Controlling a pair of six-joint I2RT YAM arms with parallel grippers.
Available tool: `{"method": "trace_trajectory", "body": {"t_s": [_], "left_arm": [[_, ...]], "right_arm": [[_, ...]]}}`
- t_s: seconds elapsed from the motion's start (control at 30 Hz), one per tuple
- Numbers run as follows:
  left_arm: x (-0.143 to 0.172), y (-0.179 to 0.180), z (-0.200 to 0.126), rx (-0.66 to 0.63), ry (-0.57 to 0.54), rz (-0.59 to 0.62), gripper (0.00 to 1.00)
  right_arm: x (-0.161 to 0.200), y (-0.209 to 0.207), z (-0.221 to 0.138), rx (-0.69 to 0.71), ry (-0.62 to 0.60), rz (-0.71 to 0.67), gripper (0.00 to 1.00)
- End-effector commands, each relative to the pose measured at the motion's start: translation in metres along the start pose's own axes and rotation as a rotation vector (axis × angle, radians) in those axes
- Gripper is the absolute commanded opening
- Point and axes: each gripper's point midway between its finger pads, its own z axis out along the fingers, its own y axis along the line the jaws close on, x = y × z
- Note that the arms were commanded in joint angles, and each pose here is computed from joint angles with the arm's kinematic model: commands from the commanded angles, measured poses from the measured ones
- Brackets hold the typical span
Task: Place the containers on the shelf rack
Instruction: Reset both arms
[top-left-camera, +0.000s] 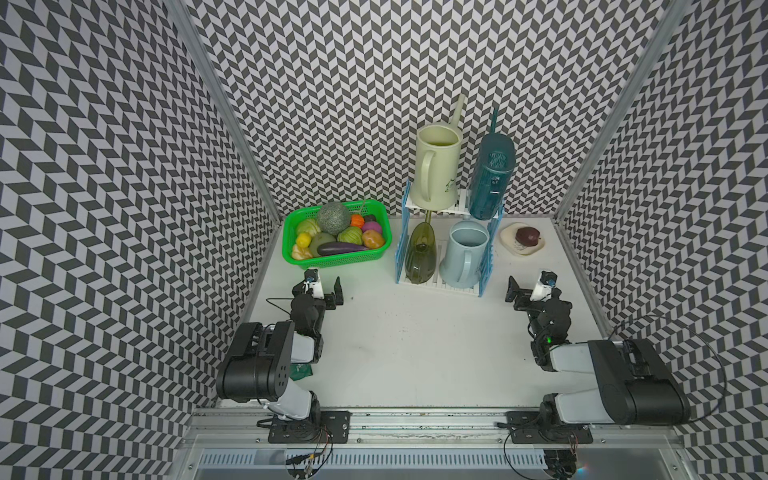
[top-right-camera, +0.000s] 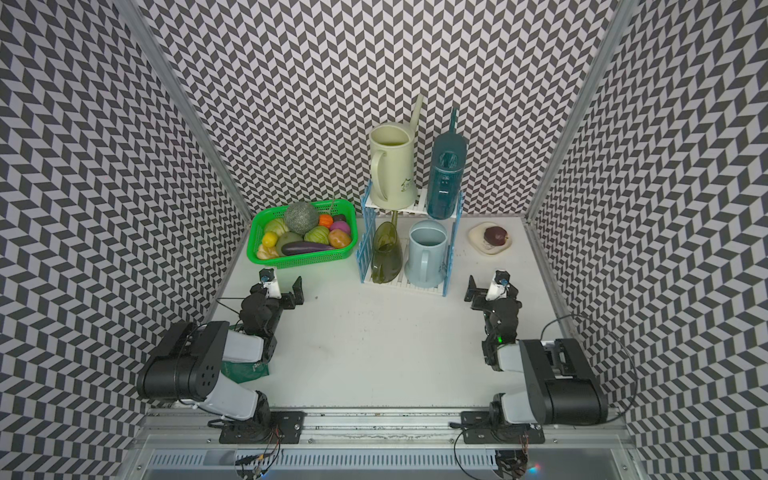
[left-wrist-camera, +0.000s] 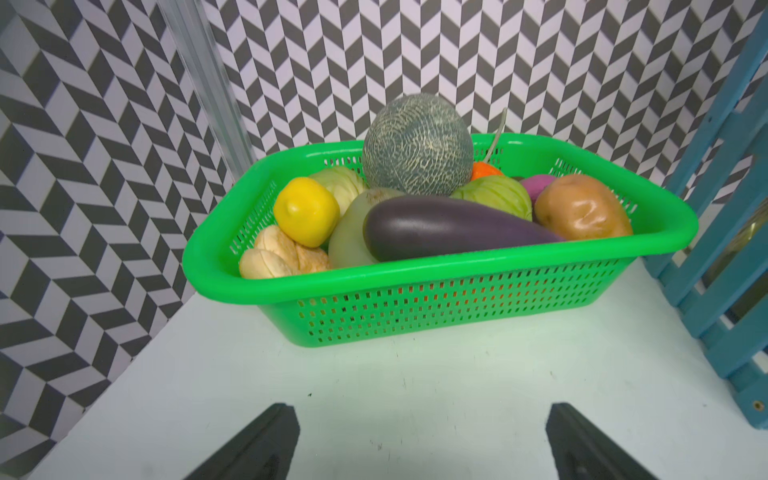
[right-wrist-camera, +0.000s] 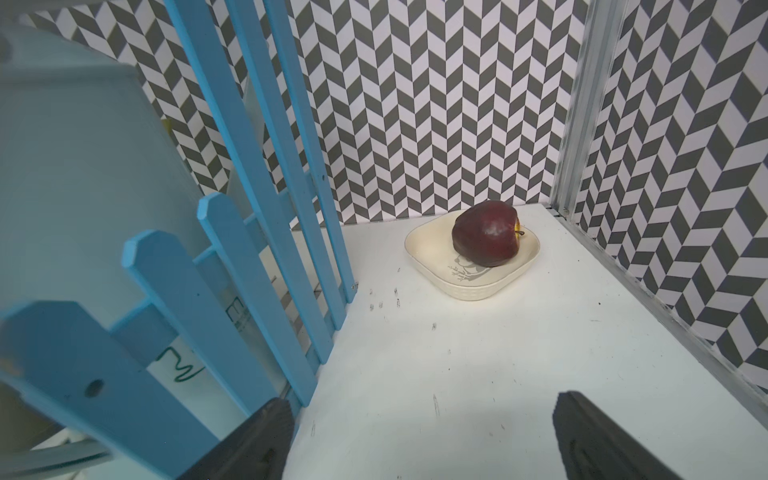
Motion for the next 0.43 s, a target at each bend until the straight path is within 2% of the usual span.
{"method": "trace_trajectory", "body": {"t_s": [0.0,0.13,0.2,0.4], "left_arm": [[-0.021,-0.001,-0.001,0.013,-0.083,-0.012,1.0],[-0.021,-0.001,-0.001,0.013,-0.08,-0.012,1.0],[-0.021,-0.002,-0.001,0.014,-0.082,-0.012,1.0],[-0.021,-0.002,-0.001,0.015,-0.082,-0.012,1.0]], "right_arm": [[-0.025,0.002,0.002,-0.013,-0.131,0.0,1.0],[-0.024,0.003,0.011,-0.014,-0.088,-0.015,1.0],[-0.029,0.003,0.009,-0.014,-0.121,-0.004,1.0],[-0.026,0.004,0.013,-0.019,-0.094,-0.017,1.0]]}}
